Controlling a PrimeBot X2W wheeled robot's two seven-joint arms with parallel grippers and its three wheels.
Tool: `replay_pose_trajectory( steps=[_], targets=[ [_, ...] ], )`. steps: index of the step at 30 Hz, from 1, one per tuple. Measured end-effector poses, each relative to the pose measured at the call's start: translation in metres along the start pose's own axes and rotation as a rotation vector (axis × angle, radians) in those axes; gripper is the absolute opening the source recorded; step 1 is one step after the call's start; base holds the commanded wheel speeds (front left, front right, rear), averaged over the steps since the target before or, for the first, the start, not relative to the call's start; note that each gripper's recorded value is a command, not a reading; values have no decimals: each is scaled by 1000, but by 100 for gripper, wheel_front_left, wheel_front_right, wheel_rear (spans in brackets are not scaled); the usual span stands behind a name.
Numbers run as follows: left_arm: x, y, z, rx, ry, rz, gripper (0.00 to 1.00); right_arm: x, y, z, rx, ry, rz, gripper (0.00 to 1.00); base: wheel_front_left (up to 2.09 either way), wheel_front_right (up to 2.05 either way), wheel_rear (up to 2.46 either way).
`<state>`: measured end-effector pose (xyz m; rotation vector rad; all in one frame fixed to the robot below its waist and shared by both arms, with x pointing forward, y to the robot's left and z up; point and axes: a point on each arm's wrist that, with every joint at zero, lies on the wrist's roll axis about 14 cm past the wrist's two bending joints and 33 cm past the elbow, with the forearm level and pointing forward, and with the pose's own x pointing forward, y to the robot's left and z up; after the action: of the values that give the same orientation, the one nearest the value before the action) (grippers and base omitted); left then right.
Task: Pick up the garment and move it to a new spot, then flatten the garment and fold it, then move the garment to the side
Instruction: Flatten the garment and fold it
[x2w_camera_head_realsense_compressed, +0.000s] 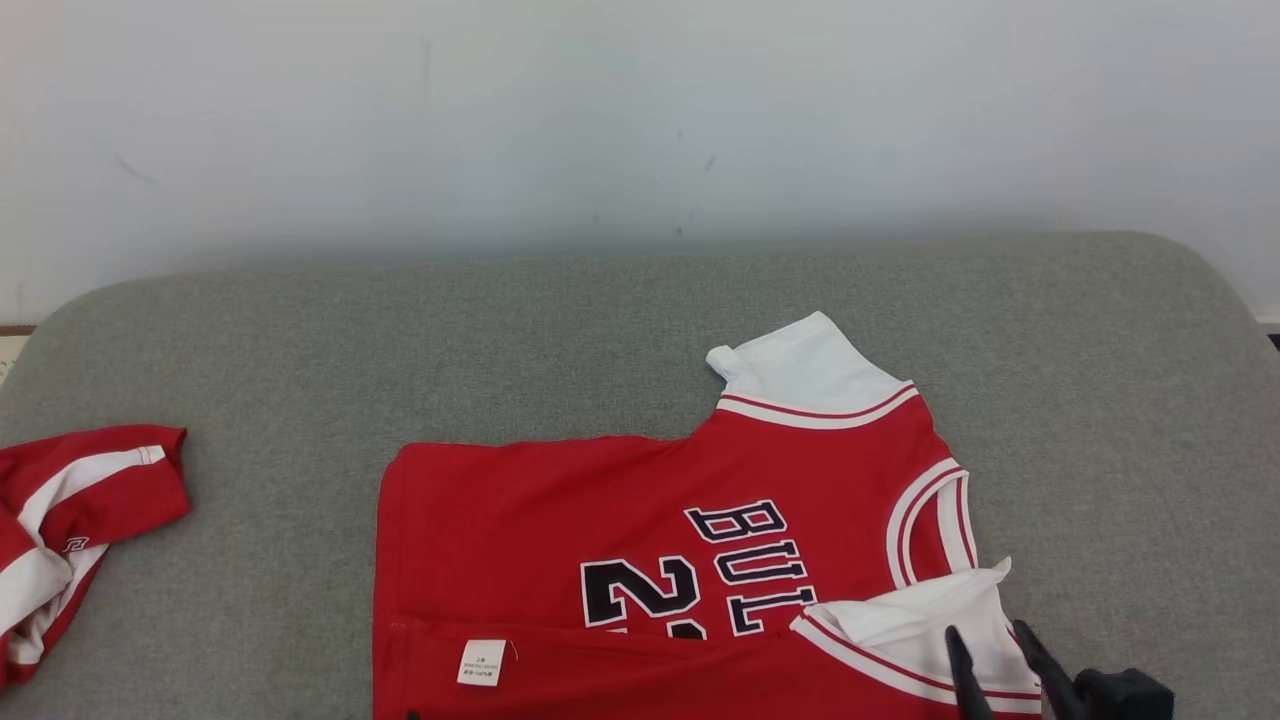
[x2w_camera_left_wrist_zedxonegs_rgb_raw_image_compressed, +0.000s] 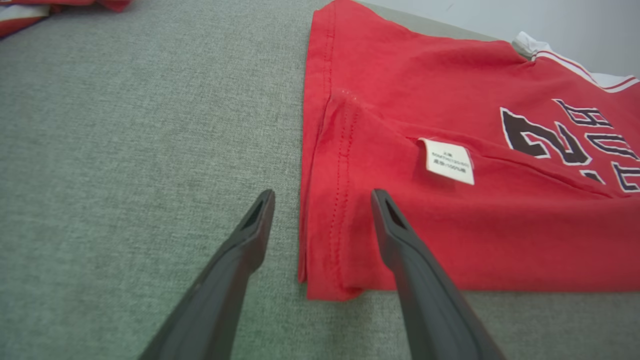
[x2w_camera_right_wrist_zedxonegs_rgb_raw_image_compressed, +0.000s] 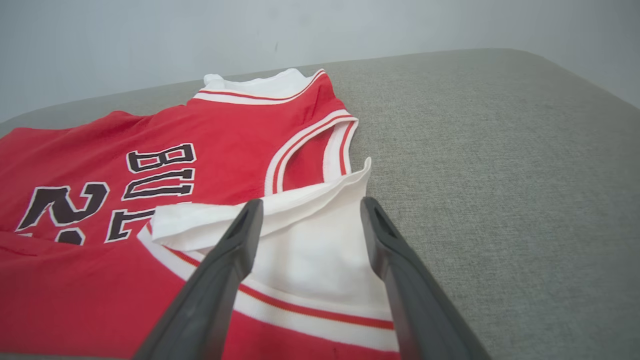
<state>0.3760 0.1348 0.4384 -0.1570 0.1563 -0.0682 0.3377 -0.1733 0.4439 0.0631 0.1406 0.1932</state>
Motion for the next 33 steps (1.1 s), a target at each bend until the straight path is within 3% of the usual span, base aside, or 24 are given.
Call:
replay_pose_trajectory(
  steps=[8,13,19,22,25,28,29,33],
  targets=[
    [-2,-2,3,2,-11,-7,100,-4,44,-17,-1,54,139,99,0,0,0],
    [-5,0,2,0,-9,-2,100,-3,52,-29,4,94,168,68,0,0,0],
    [-9,7,-1,-5,-3,20,100,6,55,-24,-1,85,185,84,0,0,0],
    [-11,9,-4,-6,4,28,100,7,62,-26,1,91,205,82,0,0,0],
    [-12,10,-4,-7,6,29,100,9,68,-26,0,92,224,73,0,0,0],
    [-12,10,-5,-12,8,31,100,13,73,-24,-2,86,240,49,0,0,0],
    [-12,10,-5,-13,9,32,100,13,74,-25,-1,92,243,48,0,0,0],
    [-12,11,-6,-13,12,36,100,18,74,-22,-5,83,246,13,0,0,0]
  ],
)
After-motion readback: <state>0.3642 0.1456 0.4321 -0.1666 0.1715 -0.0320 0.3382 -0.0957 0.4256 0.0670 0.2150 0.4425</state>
